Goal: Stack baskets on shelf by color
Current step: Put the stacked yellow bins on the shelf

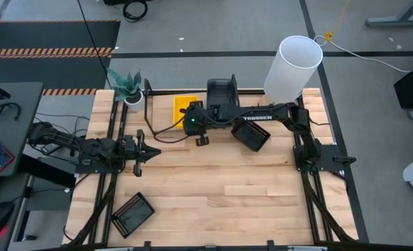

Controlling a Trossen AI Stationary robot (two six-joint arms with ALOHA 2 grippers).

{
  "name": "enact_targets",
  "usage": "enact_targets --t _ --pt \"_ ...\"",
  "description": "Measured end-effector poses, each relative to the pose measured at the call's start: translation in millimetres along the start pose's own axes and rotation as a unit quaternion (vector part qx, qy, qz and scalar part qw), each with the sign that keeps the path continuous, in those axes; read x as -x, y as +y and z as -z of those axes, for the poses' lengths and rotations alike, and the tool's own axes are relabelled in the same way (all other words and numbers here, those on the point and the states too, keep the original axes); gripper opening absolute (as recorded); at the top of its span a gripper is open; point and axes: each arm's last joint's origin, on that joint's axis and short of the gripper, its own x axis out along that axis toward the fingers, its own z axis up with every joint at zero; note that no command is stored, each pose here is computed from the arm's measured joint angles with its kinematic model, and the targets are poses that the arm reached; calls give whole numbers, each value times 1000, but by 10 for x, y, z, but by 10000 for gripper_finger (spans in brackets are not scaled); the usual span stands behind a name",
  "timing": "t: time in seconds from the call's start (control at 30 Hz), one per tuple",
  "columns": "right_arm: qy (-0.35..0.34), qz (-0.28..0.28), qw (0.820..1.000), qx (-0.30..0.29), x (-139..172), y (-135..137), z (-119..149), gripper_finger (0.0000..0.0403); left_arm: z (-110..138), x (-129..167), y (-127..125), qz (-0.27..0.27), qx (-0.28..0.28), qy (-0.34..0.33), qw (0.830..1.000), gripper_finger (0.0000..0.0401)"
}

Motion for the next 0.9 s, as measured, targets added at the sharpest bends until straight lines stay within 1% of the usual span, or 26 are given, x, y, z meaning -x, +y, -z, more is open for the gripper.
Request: enact_targets --t 0.07,0.2,0.3,0.37,0.5,0.63,0.83,0.9 --pt "-3 2 1000 -2 -35 19 19 130 1 0 0 0 0 0 1000 36" --pt "13 -4 1000 1 -125 67 115 130 0 0 0 0 0 0 1000 30" --pt "30 14 999 7 -207 105 197 130 0 0 0 0 0 0 1000 28" --pt "39 31 999 13 -221 100 208 130 1 0 0 0 0 0 1000 30" --pt "32 29 999 28 -206 96 190 123 1 0 0 0 0 0 1000 37" --pt "32 28 999 23 -206 102 189 91 0 0 0 0 0 0 1000 38" --pt "41 19 999 2 -195 155 194 19 0 0 0 0 0 0 1000 30" --pt "44 24 999 -8 -189 173 188 12 0 0 0 0 0 0 1000 28"
